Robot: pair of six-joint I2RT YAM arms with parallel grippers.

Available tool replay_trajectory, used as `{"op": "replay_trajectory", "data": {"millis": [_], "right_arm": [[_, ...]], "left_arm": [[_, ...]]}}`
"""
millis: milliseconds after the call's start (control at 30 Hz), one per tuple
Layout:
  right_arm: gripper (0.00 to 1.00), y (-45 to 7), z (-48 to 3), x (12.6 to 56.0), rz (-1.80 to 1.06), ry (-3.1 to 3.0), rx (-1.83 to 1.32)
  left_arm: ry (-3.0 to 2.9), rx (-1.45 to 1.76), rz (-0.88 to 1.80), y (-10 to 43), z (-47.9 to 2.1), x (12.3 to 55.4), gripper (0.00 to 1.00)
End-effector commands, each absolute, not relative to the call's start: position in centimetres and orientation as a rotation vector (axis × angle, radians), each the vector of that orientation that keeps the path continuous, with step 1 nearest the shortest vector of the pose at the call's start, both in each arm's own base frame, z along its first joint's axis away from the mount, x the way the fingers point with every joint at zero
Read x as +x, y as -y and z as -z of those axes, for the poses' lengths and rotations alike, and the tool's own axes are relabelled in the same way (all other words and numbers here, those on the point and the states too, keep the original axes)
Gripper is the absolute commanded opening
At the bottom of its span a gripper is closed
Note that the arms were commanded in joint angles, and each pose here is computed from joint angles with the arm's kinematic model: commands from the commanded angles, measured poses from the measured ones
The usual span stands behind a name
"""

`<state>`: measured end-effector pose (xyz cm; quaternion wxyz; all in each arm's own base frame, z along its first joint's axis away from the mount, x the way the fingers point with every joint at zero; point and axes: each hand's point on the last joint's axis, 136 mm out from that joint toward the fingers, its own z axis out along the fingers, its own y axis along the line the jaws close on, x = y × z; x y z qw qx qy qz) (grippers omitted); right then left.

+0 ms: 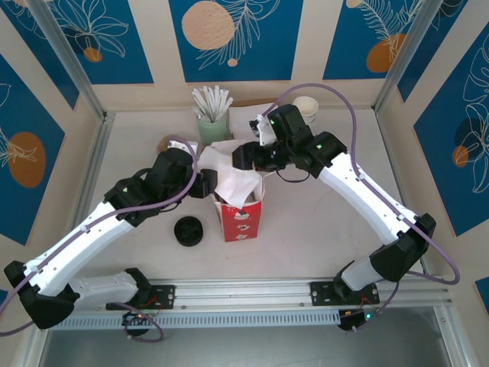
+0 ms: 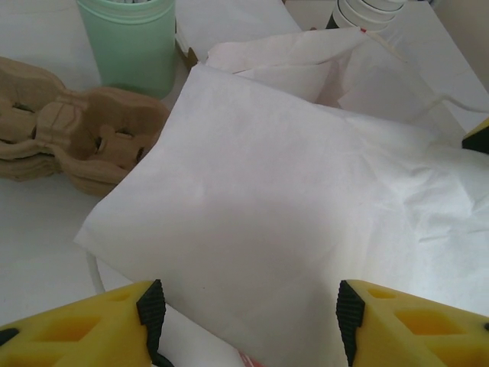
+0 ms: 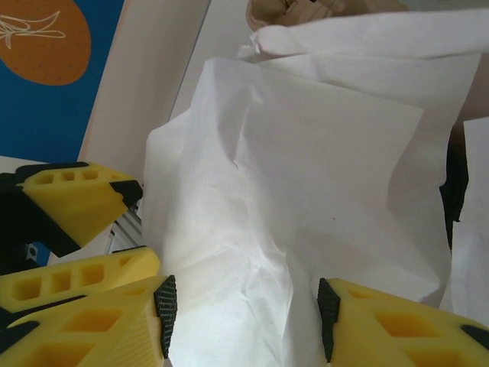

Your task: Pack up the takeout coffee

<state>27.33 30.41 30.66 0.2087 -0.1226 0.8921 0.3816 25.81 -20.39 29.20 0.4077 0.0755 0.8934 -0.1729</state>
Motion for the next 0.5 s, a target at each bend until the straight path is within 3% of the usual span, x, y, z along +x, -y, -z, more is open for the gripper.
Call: {"op": "replay_trajectory", "data": {"millis": [0,200,467], "right_arm": [[0.53,-30.4,-29.8,26.8,-1.047,-2.494,-0.360],[0.53,-30.9,-28.5,26.6,-1.072,-2.504,-0.367],[0.57,-29.4,-30.6,26.8,-0.993,-2.432,-0.387]], "left_arm": [[-2.208,0.133,0.522,21.2,-30.9,26.6,0.62],[-2.178,0.114,0.606,22.4,-31.5,27.0,0.61],[-2.141,0.116,0.720,24.7,-32.5,28.0,0.59]]}}
